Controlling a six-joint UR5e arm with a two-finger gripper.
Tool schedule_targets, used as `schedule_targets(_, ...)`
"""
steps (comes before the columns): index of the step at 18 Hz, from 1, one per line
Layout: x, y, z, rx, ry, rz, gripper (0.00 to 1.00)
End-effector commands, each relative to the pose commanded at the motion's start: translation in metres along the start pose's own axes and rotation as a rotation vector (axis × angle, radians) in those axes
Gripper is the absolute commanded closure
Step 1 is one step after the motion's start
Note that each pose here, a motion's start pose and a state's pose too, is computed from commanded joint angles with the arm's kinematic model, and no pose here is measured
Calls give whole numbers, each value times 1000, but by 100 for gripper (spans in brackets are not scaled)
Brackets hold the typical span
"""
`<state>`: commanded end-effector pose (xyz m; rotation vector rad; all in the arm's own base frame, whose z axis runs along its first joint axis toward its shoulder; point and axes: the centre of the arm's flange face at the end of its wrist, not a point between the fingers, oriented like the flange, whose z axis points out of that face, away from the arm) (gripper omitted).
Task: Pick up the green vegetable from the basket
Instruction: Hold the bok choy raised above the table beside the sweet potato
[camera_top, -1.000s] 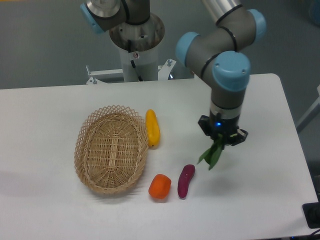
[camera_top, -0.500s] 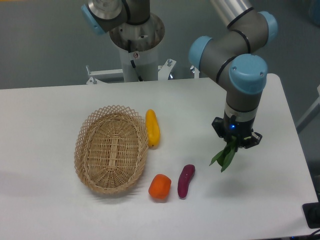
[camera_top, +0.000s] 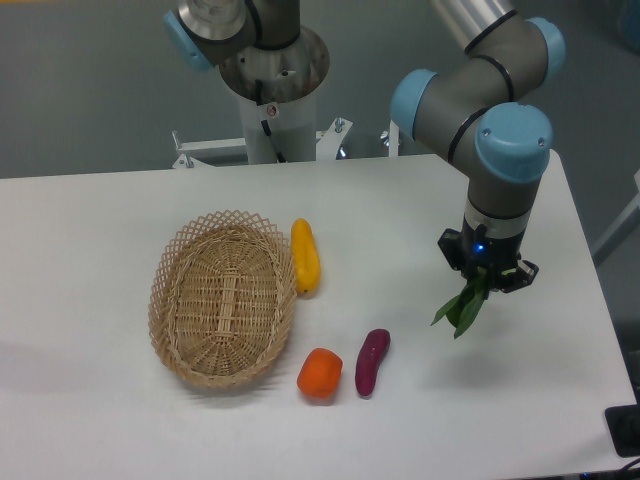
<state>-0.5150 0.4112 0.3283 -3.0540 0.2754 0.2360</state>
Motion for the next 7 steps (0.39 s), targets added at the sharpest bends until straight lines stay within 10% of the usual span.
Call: schedule_targets(7,-1,3,1,-3,2,18,91)
